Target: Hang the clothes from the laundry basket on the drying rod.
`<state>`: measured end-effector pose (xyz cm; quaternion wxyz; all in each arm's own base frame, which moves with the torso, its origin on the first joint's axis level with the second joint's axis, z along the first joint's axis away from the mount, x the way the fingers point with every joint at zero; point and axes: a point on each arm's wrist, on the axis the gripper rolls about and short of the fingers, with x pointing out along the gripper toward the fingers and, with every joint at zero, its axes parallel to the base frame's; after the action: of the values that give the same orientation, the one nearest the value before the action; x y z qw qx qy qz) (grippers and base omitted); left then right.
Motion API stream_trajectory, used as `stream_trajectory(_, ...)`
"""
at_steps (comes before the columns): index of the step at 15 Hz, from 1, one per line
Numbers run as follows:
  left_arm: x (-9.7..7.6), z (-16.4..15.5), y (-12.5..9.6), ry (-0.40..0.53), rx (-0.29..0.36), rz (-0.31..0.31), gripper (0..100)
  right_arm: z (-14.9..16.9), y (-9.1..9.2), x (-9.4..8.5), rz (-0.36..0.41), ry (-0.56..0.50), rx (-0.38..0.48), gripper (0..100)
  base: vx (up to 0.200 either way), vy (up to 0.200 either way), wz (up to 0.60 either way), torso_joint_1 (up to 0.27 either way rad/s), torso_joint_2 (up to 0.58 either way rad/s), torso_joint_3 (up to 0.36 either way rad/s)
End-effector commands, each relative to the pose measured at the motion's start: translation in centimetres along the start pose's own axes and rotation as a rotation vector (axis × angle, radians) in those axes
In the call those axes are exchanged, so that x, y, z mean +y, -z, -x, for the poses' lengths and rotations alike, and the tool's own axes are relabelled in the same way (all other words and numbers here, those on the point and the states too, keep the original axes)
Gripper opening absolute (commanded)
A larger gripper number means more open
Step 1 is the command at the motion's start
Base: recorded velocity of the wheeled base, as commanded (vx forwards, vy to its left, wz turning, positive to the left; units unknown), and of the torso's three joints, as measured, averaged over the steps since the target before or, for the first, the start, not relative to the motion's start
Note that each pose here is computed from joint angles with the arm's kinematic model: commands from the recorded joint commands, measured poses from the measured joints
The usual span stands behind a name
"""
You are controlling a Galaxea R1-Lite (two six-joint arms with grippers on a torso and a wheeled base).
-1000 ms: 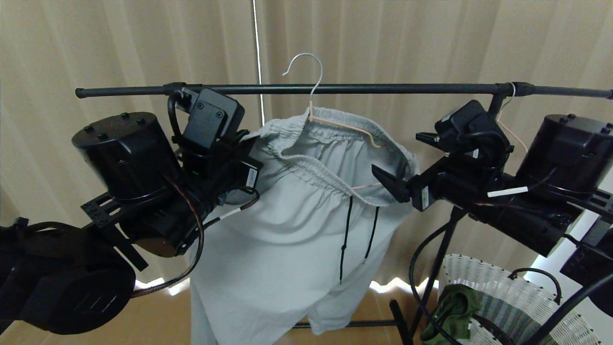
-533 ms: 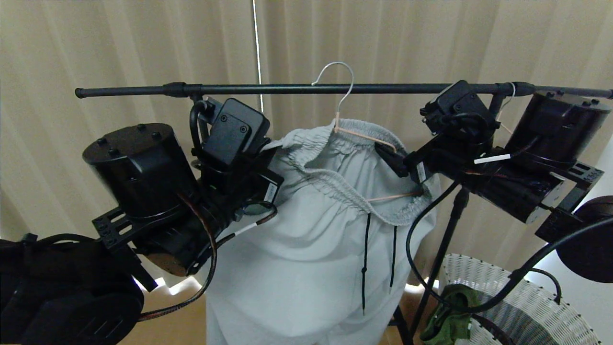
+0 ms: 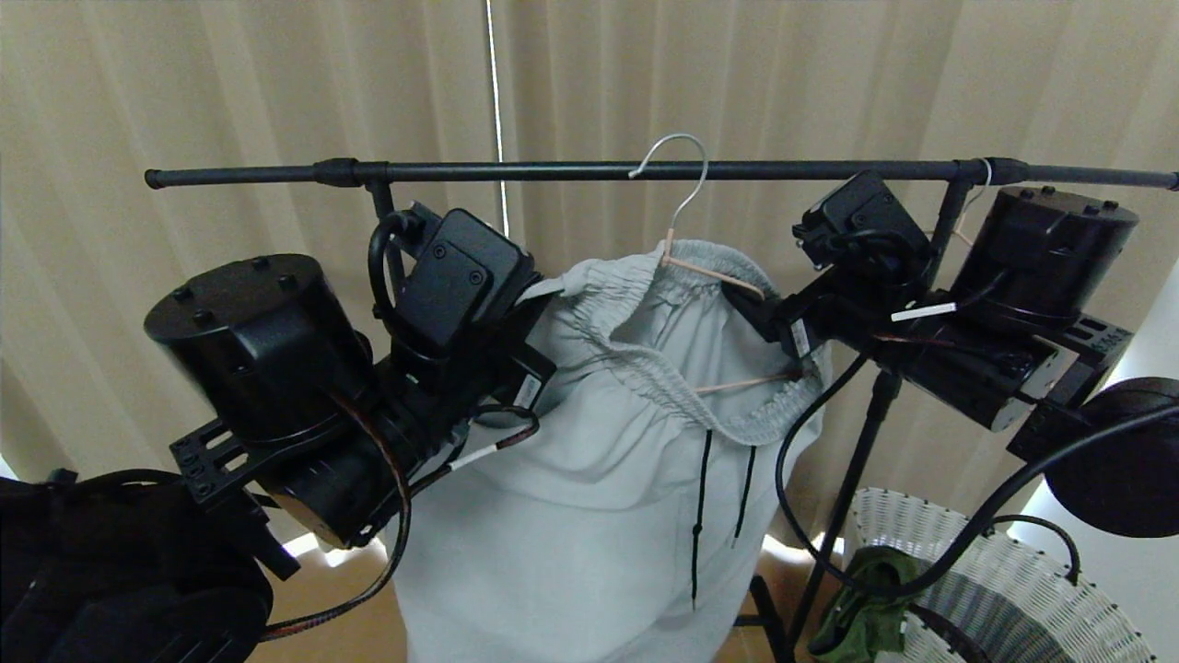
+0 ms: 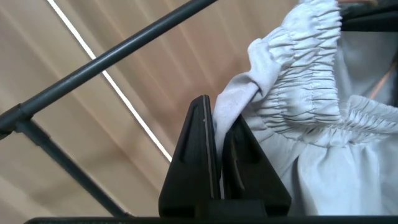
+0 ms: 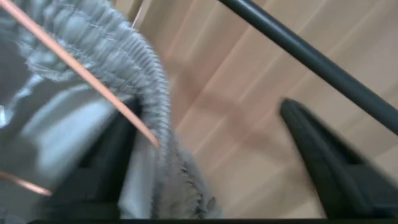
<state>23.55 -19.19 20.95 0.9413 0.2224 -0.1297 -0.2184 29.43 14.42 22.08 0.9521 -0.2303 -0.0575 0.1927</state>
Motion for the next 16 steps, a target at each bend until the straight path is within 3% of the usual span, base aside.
stream_trajectory(1, 0.1, 0.1, -0.1, -0.002, -0.009, 0.001, 0, 0.0, 0.1, 0.1, -0.001, -0.003, 0.005, 0, 0.000, 0.000, 0.00, 0.000, 0.00, 0.000)
stream_trajectory(12, 0.2, 0.0, 0.1, -0.008, -0.004, 0.012, 0, 0.9, 0.0, 0.1, -0.003, -0.007, 0.003, 0, 0.000, 0.000, 0.00, 0.000, 0.00, 0.000)
stream_trajectory(13, 0.2, 0.0, 0.1, -0.009, -0.003, 0.015, 100, 1.1, -0.2, 0.0, -0.003, -0.003, -0.002, 0, 0.000, 0.000, 0.00, 0.000, 0.00, 0.000)
stream_trajectory(16, -0.1, 0.8, 0.8, 0.014, 0.025, 0.022, 100, 1.4, -0.4, -0.4, -0.003, 0.012, -0.005, 0, 0.000, 0.000, 0.00, 0.000, 0.00, 0.000)
